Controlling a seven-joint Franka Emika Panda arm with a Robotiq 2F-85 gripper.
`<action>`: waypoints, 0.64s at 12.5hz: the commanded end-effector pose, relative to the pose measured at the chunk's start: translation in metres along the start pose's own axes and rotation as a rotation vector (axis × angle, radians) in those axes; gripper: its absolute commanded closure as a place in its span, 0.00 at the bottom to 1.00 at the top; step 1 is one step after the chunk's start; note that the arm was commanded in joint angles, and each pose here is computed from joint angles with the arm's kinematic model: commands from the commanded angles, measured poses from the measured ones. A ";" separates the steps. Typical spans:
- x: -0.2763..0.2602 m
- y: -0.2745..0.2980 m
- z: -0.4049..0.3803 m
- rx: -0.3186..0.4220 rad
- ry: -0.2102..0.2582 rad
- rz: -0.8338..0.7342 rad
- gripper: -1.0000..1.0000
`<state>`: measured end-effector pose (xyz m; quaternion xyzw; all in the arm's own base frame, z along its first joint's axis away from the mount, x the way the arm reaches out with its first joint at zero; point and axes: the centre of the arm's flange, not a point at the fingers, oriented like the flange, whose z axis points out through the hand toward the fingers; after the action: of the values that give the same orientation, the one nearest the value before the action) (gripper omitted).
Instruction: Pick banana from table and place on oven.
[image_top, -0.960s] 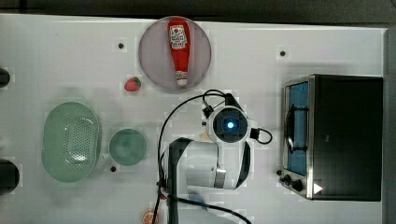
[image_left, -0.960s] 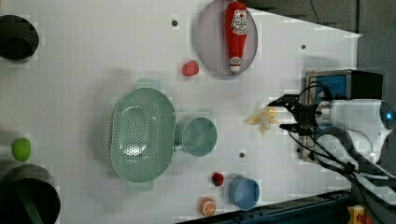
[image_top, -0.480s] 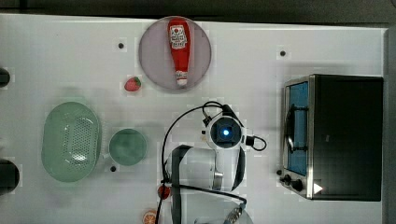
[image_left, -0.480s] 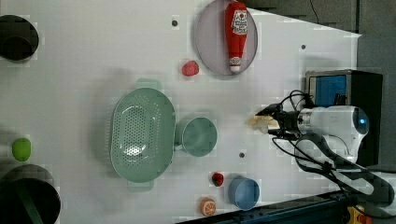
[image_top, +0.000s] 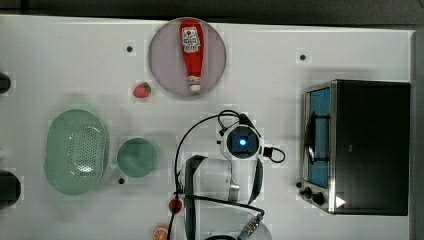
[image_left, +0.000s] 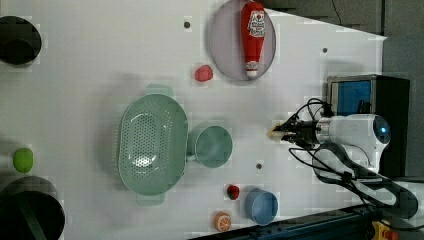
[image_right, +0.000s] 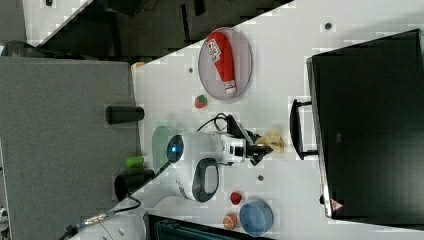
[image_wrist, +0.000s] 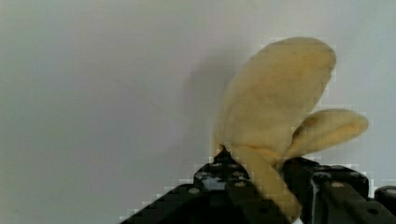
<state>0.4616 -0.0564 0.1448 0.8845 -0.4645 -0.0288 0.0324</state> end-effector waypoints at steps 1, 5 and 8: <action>0.012 -0.010 -0.041 0.084 0.061 0.009 0.75; 0.021 -0.024 -0.155 0.188 0.125 0.004 0.75; 0.022 -0.017 -0.244 0.137 0.067 0.009 0.75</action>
<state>0.5054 -0.0471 0.3575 0.8896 -0.4563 0.0199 -0.0035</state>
